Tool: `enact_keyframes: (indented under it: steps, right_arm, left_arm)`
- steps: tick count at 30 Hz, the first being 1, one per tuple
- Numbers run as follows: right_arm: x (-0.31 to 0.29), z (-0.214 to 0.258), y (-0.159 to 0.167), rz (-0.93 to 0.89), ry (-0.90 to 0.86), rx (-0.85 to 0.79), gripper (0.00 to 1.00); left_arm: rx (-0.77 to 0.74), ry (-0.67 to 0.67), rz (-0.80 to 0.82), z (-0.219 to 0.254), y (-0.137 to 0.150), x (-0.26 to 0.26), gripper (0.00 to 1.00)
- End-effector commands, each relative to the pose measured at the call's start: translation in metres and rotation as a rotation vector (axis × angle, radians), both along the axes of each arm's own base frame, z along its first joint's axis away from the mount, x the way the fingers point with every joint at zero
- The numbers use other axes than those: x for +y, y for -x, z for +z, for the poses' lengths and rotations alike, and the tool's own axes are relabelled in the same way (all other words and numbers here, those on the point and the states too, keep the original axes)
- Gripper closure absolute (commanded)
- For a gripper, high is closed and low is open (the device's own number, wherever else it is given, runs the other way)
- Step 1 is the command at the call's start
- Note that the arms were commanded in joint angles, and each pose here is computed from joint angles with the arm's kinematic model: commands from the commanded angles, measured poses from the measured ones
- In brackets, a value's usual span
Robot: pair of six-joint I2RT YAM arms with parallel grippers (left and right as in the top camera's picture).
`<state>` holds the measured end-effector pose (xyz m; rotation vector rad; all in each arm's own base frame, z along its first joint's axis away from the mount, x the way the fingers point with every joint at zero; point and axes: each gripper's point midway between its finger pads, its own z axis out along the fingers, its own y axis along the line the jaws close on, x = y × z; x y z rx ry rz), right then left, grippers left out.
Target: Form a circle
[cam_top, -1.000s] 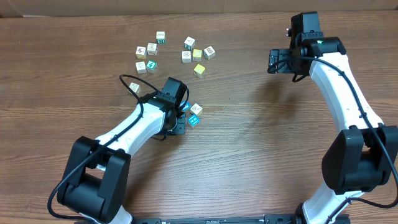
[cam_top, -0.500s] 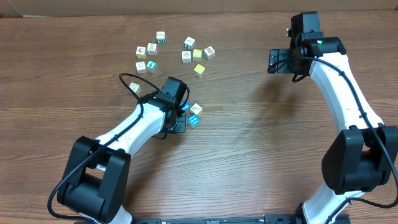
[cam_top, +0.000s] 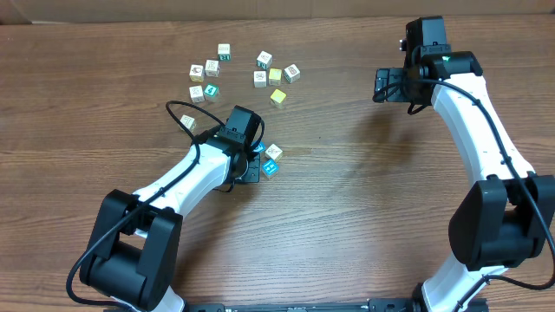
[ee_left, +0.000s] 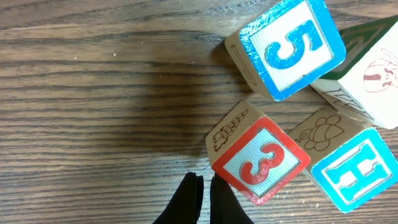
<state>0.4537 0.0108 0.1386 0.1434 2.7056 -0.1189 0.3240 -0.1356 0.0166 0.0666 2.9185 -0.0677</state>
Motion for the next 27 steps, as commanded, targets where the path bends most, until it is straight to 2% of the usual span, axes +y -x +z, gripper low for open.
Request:
enact_keyframes:
  steps: [1, 6, 10, 14, 15, 16, 17, 18, 27]
  right_arm:
    - [0.001, 0.010, -0.003, -0.001, -0.003, -0.028, 0.00]
    - [0.001, 0.010, -0.003, -0.001, -0.003, -0.028, 0.00]
    - [0.001, 0.010, -0.003, -0.001, -0.003, -0.028, 0.00]
    - [0.001, 0.010, -0.003, -0.001, -0.003, -0.028, 0.00]
    - [0.001, 0.010, -0.003, -0.001, -0.003, -0.028, 0.00]
    - [0.001, 0.010, -0.003, -0.001, -0.003, -0.028, 0.00]
    - [0.001, 0.010, -0.003, -0.001, -0.003, -0.028, 0.00]
    - [0.001, 0.010, -0.003, -0.001, -0.003, -0.028, 0.00]
    - [0.001, 0.010, -0.003, -0.001, -0.003, -0.028, 0.00]
  left_arm:
    - [0.005, -0.023, 0.002, -0.005, 0.000, 0.006, 0.96]
    - [-0.018, -0.044, 0.010, 0.009, -0.005, 0.009, 0.96]
    - [-0.106, -0.080, 0.043, 0.051, -0.028, 0.016, 0.96]
    - [-0.179, -0.051, 0.092, 0.095, -0.051, 0.021, 0.94]
    - [-0.192, -0.047, 0.102, 0.102, -0.056, 0.023, 0.87]
    - [-0.204, -0.043, 0.114, 0.108, -0.060, 0.026, 0.72]
    - [-0.212, -0.039, 0.123, 0.112, -0.063, 0.029, 0.38]
    - [-0.218, -0.036, 0.131, 0.114, -0.066, 0.031, 0.00]
    - [-0.211, -0.040, 0.141, 0.112, -0.065, 0.036, 0.01]
